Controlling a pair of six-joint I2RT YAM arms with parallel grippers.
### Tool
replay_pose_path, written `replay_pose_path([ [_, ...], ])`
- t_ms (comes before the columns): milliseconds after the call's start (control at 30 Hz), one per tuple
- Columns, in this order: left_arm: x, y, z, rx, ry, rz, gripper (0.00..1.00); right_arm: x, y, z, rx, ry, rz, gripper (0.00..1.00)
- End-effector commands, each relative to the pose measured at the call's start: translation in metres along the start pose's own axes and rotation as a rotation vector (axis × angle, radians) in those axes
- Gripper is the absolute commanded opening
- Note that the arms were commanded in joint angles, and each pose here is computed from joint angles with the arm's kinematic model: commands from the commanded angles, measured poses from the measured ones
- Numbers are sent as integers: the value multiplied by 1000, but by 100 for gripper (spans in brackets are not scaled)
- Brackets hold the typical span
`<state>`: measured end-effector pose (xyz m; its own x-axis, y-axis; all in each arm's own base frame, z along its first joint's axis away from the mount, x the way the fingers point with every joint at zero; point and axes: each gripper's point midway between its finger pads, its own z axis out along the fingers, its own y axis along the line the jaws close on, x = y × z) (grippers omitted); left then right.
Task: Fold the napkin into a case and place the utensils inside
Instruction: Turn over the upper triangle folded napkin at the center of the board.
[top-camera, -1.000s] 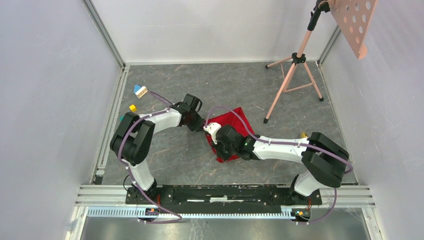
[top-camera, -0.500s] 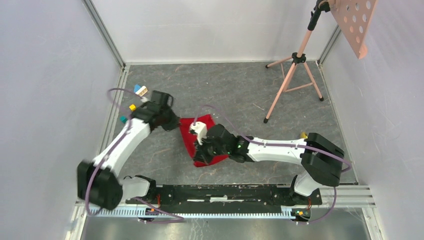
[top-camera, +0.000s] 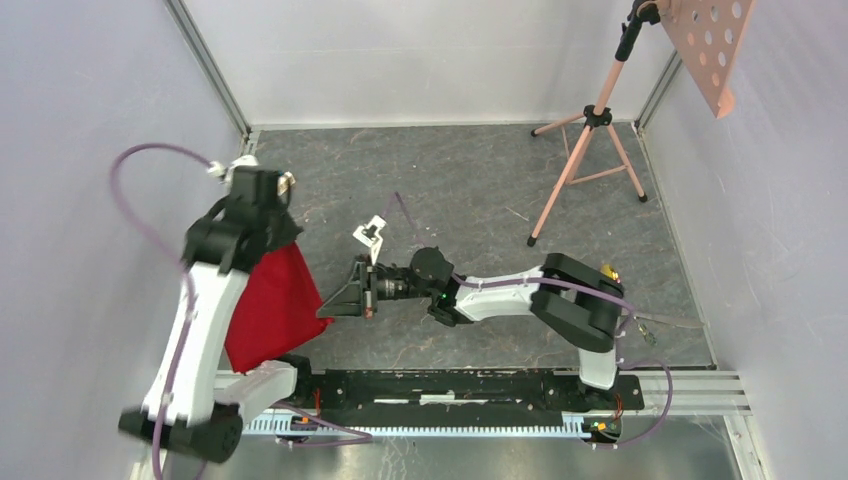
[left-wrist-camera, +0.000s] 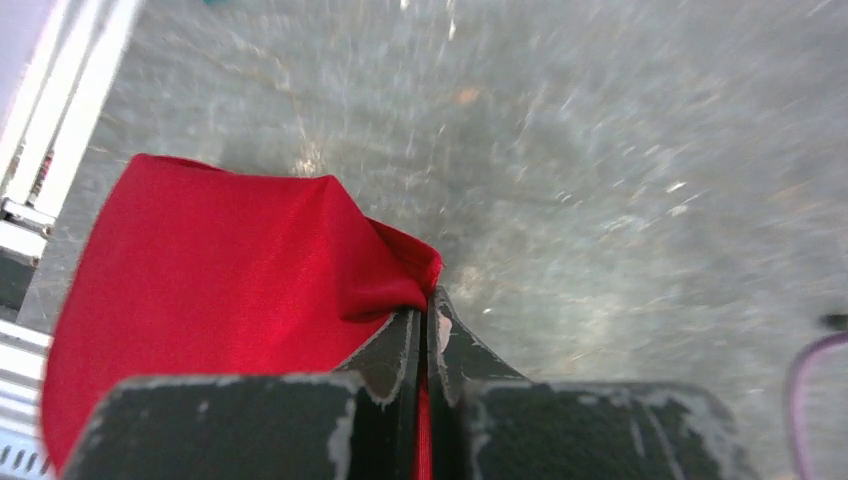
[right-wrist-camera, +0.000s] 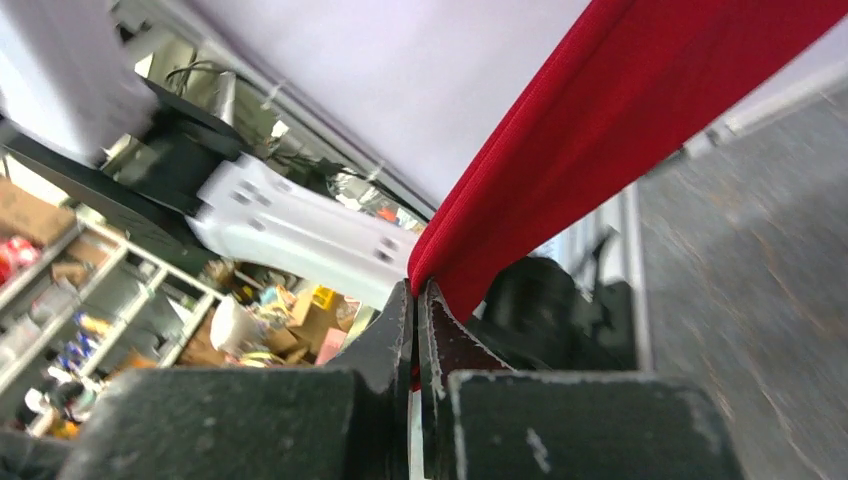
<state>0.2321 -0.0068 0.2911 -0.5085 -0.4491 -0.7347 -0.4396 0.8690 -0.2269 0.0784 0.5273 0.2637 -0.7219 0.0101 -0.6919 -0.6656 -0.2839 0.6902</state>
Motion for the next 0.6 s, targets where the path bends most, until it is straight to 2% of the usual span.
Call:
replay_pose_path([
  [0, 26, -40, 120, -41, 129, 145, 2, 53, -8, -52, -124, 107, 210, 0],
  [67, 53, -58, 161, -44, 211, 180, 2, 63, -34, -74, -58, 98, 229, 1],
  [167, 86, -94, 195, -29, 290, 236, 2, 81, -74, -111, 91, 112, 242, 1],
  [333, 130, -147, 222, 17, 347, 300, 2, 94, -111, -163, 244, 108, 286, 1],
  [500, 179, -170, 236, 57, 458, 336, 3, 105, -121, -197, 325, 131, 291, 1],
  [567, 192, -175, 235, 78, 500, 343, 9, 114, -129, -207, 382, 167, 277, 2],
])
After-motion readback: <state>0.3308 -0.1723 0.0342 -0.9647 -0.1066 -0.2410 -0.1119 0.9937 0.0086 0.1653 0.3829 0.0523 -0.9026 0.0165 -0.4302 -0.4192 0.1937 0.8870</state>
